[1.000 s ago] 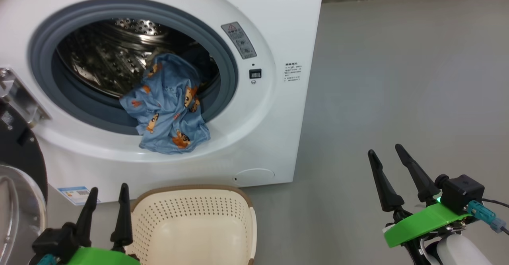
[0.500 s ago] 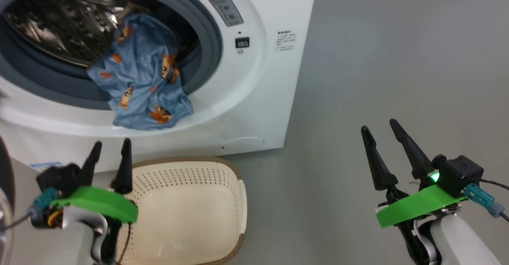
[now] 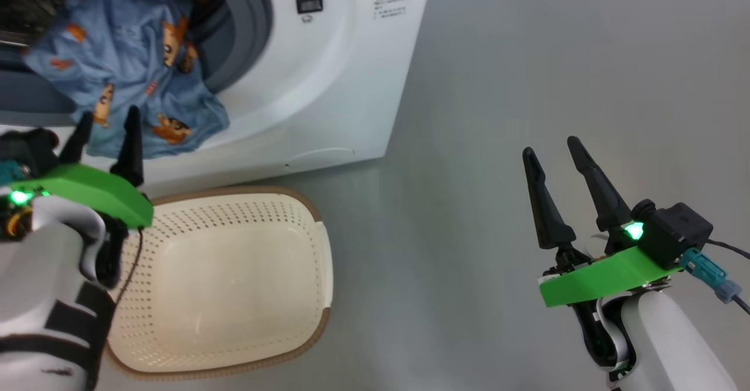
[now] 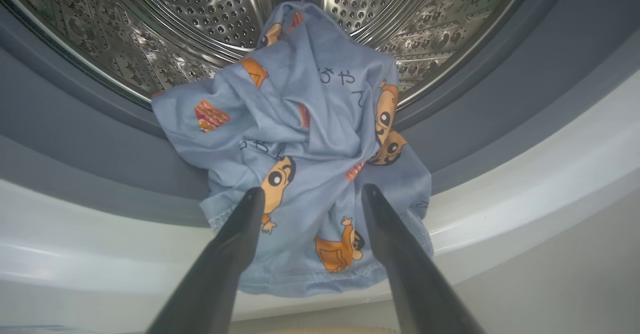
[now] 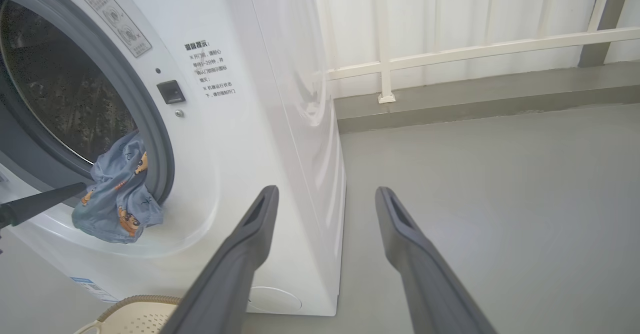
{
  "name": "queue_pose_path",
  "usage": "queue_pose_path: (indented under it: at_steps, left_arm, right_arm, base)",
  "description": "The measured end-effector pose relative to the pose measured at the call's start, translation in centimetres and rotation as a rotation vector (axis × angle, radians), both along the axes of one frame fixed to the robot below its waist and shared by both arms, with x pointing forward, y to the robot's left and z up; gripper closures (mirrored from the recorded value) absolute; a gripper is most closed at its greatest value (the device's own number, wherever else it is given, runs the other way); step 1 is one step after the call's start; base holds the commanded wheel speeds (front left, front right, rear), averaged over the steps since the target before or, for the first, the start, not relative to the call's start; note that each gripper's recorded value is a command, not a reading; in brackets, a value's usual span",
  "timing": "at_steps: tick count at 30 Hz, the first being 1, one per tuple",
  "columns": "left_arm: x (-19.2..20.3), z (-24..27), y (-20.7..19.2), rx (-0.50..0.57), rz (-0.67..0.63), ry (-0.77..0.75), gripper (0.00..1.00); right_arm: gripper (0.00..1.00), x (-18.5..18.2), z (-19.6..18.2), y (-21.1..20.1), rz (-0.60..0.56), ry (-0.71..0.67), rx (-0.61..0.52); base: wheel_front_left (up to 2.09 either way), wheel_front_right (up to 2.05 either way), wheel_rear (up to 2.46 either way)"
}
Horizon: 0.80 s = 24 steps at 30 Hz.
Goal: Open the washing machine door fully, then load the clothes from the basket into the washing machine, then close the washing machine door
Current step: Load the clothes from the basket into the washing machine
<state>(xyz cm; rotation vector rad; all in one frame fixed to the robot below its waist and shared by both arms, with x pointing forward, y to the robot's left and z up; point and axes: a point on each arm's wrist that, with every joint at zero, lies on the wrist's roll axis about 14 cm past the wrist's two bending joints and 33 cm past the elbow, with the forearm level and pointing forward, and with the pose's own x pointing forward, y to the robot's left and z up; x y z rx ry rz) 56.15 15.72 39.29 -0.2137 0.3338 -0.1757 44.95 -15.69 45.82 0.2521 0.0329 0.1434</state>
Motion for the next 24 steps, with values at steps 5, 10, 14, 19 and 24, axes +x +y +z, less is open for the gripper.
queue_pose_path:
  at_steps: [5,10,14,19,24]
  left_arm:
    - [2.4,-1.3,-0.5,0.008,-0.014,0.028,0.00]
    - [4.5,-2.5,-0.9,0.037,-0.027,0.056,0.00]
    - [5.8,-3.6,-0.9,0.053,-0.022,0.101,0.00]
    - [7.2,-4.4,-0.7,0.067,-0.002,0.149,0.00]
    - [7.8,-4.2,-1.0,0.058,0.002,0.166,1.00]
  right_arm:
    - [0.00,0.4,-1.2,-0.7,-0.027,0.027,-0.004]
    - [0.00,0.4,-2.3,-1.3,-0.051,0.053,-0.009]
    - [0.00,0.5,-2.8,-2.0,-0.073,0.063,-0.013]
    - [0.00,0.4,-3.3,-2.7,-0.096,0.078,-0.019]
    - [0.00,0.3,-3.3,-3.0,-0.105,0.080,-0.022]
  base:
    - [0.00,0.00,0.00]
    - [0.00,0.00,0.00]
    - [0.00,0.00,0.00]
    - [0.00,0.00,0.00]
    - [0.00,0.00,0.00]
